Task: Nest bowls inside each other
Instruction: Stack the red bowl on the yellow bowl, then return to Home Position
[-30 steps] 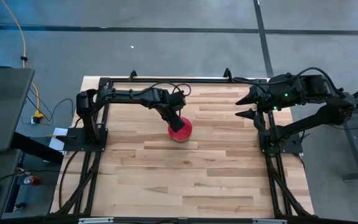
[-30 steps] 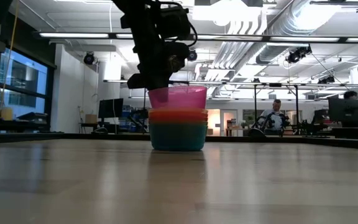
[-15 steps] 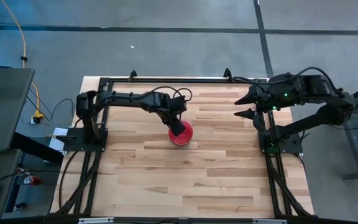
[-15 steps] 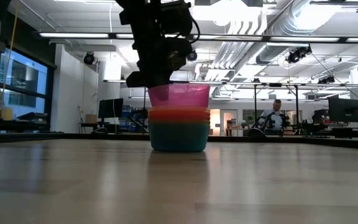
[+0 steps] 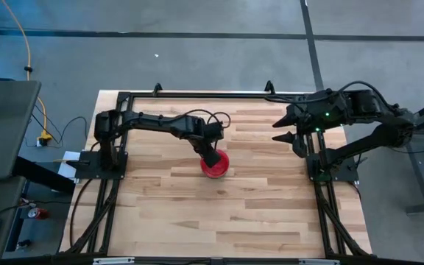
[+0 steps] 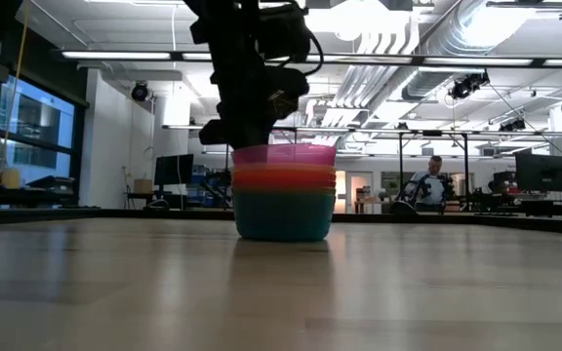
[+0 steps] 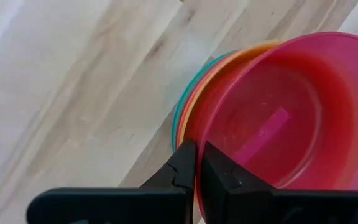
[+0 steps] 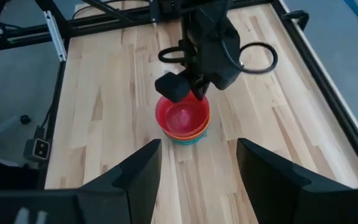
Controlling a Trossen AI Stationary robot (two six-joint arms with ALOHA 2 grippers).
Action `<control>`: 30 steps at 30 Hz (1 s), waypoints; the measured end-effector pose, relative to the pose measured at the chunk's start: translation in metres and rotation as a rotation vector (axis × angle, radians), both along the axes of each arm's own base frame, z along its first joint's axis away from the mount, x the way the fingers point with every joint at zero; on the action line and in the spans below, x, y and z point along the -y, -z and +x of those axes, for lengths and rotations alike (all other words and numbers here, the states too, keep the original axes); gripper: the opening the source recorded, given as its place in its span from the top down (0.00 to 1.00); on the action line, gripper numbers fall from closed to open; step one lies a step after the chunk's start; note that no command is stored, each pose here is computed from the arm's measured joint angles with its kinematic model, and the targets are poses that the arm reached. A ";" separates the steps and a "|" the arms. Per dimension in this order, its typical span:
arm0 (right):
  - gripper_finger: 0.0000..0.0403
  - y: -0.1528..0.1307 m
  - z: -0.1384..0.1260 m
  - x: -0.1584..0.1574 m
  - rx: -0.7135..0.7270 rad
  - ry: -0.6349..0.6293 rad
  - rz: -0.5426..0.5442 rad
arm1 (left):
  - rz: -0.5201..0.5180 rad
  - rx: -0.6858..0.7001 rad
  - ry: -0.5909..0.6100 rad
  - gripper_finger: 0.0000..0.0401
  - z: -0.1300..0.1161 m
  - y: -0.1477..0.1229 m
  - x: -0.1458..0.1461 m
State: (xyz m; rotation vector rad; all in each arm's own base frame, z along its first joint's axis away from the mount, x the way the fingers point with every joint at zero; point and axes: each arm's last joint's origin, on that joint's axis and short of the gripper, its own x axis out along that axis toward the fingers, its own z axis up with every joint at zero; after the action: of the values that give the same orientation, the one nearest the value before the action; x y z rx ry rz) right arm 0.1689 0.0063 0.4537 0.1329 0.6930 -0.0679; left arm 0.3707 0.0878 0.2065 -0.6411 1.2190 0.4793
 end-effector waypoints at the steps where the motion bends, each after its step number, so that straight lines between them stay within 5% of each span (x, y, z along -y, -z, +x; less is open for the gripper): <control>1: 0.50 0.000 0.000 0.000 -0.001 0.000 0.004 | -0.005 -0.005 0.005 1.00 0.001 0.003 0.001; 11: 0.50 0.001 0.000 0.000 -0.009 0.013 0.022 | -0.005 0.028 0.013 0.97 0.009 0.002 0.003; 23: 0.50 0.002 0.000 0.000 -0.019 0.013 0.022 | 0.006 0.092 0.047 0.64 0.017 -0.022 -0.002; 30: 0.50 0.002 -0.001 0.000 -0.026 0.002 0.009 | 0.017 0.072 0.075 0.55 0.015 -0.022 -0.002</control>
State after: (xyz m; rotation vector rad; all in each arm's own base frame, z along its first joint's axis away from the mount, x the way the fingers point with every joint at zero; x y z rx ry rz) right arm 0.1681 0.0064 0.4517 0.1412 0.7192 -0.0685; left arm 0.3861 0.0900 0.2281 -0.5916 1.1654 0.4006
